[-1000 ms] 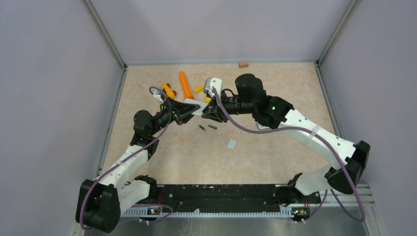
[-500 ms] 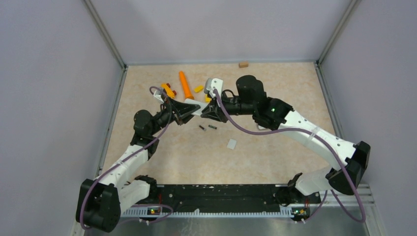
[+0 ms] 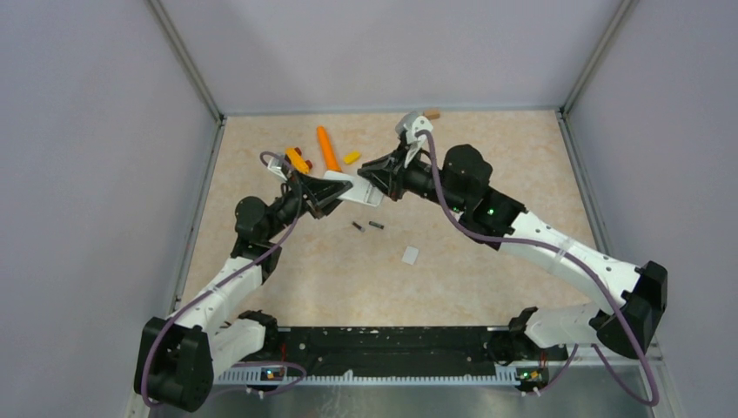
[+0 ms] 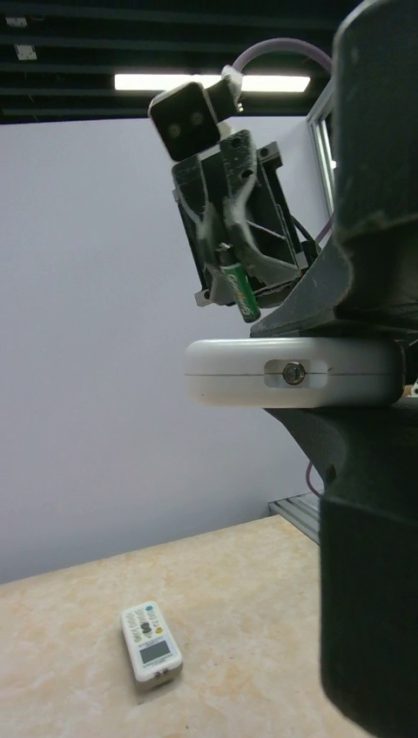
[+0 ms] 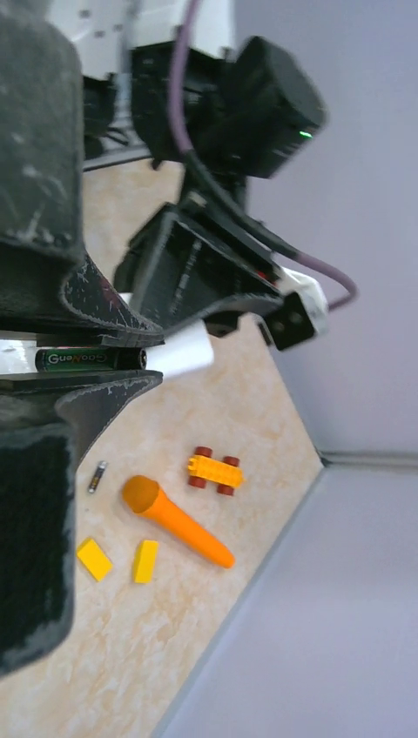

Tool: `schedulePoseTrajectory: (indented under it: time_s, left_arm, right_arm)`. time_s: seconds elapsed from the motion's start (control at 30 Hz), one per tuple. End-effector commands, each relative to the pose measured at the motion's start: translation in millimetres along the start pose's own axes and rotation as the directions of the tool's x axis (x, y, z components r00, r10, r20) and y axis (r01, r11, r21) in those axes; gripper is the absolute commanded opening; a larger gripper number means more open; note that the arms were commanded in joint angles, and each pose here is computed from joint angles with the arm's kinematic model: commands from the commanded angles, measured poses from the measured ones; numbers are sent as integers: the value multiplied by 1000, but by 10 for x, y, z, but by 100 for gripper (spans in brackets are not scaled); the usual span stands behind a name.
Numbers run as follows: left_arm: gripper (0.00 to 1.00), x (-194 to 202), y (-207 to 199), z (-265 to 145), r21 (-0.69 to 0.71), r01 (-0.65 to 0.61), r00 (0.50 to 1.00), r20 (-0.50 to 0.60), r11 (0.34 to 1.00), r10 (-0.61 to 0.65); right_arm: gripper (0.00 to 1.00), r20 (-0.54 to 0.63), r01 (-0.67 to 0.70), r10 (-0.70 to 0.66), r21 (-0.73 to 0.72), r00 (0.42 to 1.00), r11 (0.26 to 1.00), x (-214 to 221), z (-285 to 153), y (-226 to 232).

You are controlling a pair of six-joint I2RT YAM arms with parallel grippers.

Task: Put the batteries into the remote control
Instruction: Load the battery into the remote control.

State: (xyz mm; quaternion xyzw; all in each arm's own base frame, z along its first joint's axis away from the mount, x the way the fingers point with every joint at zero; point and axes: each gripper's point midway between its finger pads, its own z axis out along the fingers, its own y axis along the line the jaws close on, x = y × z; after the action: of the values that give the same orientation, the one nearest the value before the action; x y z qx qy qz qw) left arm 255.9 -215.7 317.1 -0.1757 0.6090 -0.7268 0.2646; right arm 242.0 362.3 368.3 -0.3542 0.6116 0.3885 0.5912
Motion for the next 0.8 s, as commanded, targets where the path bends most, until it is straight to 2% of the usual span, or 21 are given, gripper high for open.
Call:
schedulePoseTrajectory:
  time_s: [0.0, 0.17, 0.27, 0.5, 0.77]
  left_arm:
    - [0, -27, -297, -48, 121, -116, 993, 51, 986, 110]
    - [0, -142, -426, -112, 182, -188, 973, 167, 965, 159]
    - [0, -217, -466, -157, 186, -220, 956, 235, 958, 174]
    - [0, -331, -590, -243, 210, -235, 929, 335, 949, 156]
    - [0, -382, -651, -274, 228, -232, 918, 373, 945, 135]
  right_arm:
    - [0, 296, -212, 164, 136, 941, 968, -677, -85, -210]
    - [0, 386, -437, 346, 176, 855, 882, -740, -109, -330]
    - [0, 396, -489, 368, 269, 841, 830, -699, -101, -416]
    - [0, 411, -441, 278, 381, 868, 813, -637, 52, -366]
    - [0, 406, -400, 221, 437, 887, 805, -583, 229, -266]
